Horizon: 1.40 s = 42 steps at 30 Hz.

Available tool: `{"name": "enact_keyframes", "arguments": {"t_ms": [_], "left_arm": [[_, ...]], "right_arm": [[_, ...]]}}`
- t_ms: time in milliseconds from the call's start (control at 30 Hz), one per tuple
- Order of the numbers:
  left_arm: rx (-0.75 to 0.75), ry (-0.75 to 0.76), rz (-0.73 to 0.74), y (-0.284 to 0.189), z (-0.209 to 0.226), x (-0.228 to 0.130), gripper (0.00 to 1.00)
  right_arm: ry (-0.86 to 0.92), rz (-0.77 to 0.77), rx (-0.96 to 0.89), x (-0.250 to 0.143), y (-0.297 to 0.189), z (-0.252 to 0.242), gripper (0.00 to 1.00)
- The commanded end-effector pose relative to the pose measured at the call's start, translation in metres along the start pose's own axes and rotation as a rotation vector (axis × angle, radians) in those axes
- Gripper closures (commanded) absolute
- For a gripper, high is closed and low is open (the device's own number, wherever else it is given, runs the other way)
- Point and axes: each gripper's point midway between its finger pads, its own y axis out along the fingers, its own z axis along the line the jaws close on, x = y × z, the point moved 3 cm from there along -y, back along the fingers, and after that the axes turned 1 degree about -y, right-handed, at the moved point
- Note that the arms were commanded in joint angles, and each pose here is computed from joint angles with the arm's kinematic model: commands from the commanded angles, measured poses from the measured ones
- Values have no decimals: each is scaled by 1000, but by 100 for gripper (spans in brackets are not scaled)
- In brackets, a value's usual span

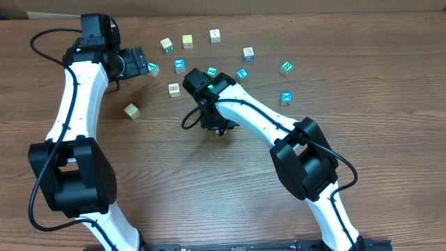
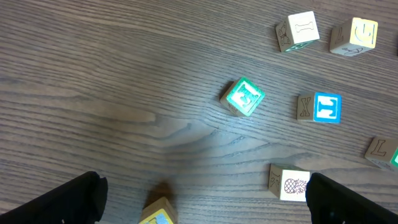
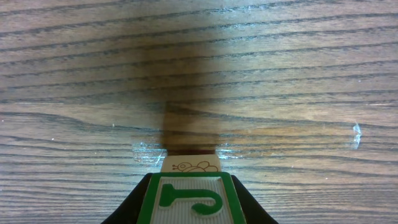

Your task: Form a tower

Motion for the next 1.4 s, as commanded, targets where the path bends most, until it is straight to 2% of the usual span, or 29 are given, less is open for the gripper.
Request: {"name": "enact_keyframes", "arguments": {"t_ms": [0, 167, 567, 1033, 1367], "left_arm": [[-8, -6, -29, -12, -3, 5, 0], [-10, -3, -29, -12, -4, 5, 0], [-10, -2, -29, -12, -5, 5, 0], [-10, -2, -29, -12, -5, 5, 0], [-10, -2, -29, -12, -5, 5, 0]], "right_arm": [[-4, -35, 1, 10, -4, 1, 73], [-6, -23, -4, 6, -1, 0, 63], [-6, -37, -25, 8, 0, -3, 55], [-3, -63, -29, 15, -11, -3, 62], [-4, -59, -32, 15, -12, -3, 62]]}}
